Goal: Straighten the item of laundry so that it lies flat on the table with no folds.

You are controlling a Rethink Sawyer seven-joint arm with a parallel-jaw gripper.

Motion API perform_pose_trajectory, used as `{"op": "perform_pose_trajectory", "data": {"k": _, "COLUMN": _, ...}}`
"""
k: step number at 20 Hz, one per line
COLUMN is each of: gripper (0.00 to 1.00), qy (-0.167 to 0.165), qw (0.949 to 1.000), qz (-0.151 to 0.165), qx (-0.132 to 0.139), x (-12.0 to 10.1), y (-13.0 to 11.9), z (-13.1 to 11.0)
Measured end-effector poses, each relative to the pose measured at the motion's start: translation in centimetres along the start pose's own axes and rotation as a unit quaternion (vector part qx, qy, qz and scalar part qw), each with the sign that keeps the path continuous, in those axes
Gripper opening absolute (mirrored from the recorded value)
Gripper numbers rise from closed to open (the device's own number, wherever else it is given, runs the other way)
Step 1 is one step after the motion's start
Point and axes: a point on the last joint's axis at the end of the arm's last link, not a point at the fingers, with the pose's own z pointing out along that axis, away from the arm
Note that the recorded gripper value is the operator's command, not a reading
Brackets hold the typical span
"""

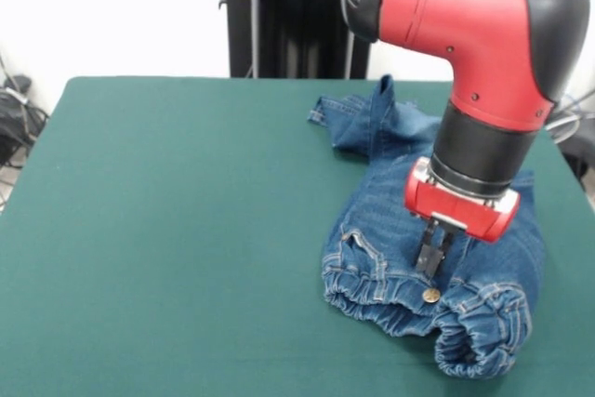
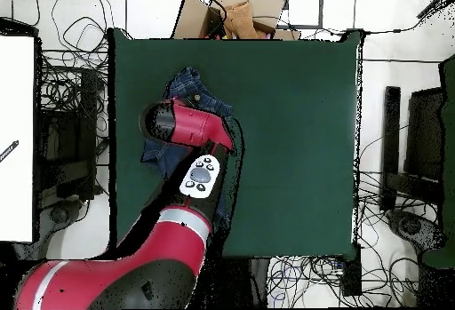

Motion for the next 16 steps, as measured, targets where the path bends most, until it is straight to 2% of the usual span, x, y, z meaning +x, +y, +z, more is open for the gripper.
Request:
{"op": "perform_pose_trajectory", "data": {"k": 7, "gripper": 0.0, "qy": -0.001, "qw": 1.0, "qz": 0.002, "qx": -0.001, "x": 0.2, "y": -0.1, "z": -1.3}}
{"op": "perform_pose_trajectory", "data": {"k": 9, "gripper": 0.0, "qy": -0.003, "qw": 1.0, "qz": 0.0, "qx": -0.002, "x": 0.2, "y": 0.2, "z": -2.6}}
{"op": "perform_pose_trajectory", "data": {"k": 12, "gripper": 0.0, "qy": -0.003, "qw": 1.0, "qz": 0.0, "qx": -0.005, "x": 0.1, "y": 0.5, "z": -6.3}}
{"op": "perform_pose_trajectory", "data": {"k": 16, "gripper": 0.0, "qy": -0.006, "qw": 0.9999, "qz": 0.004, "qx": -0.011, "x": -0.5, "y": 0.7, "z": -9.7}}
